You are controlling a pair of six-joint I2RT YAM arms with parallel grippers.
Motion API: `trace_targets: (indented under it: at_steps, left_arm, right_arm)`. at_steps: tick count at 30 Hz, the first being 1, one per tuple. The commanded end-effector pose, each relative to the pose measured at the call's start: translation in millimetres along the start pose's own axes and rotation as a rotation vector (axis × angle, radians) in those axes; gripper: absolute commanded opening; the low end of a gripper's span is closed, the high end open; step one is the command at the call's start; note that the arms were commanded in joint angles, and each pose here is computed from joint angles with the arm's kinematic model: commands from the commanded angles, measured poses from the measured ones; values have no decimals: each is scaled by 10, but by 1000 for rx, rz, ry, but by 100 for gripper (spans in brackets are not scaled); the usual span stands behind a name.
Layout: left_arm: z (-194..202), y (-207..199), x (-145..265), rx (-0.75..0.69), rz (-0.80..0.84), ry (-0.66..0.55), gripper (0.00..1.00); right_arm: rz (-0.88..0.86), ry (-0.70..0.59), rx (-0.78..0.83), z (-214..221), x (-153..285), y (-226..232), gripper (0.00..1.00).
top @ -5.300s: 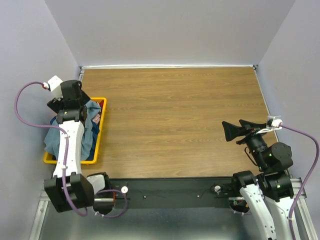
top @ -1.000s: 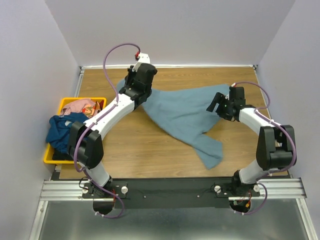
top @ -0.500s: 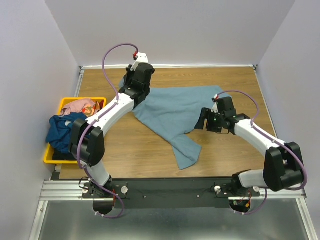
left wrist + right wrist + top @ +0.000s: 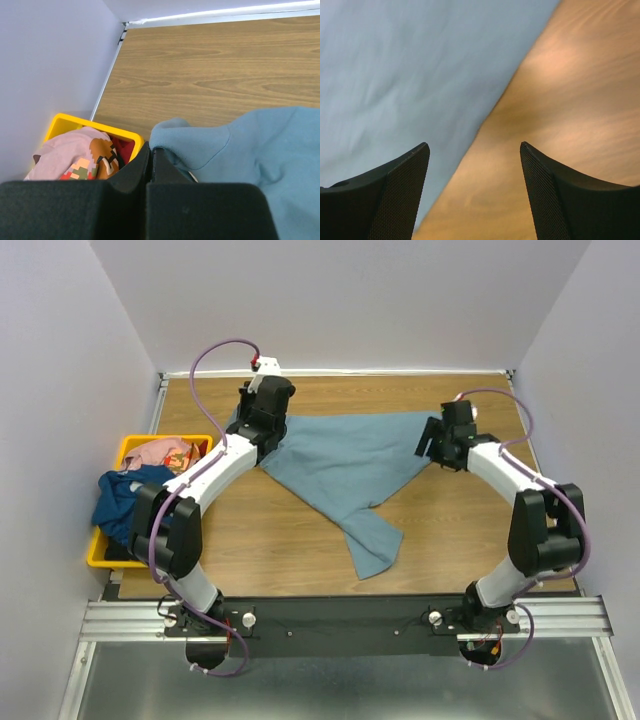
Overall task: Fold and stack the t-shirts
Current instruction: Flatten the tshirt out
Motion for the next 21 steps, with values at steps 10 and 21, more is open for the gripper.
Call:
trace_targets:
  at_steps: [10,21]
  left_arm:
    - [71,-56,-116,61,40,-26,2]
    - [-52,-111,-418,95,58,-21,2]
  right_arm:
    - [99,-135,-230,-936,-875,-488,74]
    - [65,-119,-234,-1145,-1409,-506,69]
Point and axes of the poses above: each gripper's point midway between its finger pads, its own x axis back along the fingers, its own y axis along the line the jaws close on, z = x × y, the point moved 6 cm from there along x, back along the fingers, and after that the axes turned 14 degrees about -x, right-handed, at the moved point
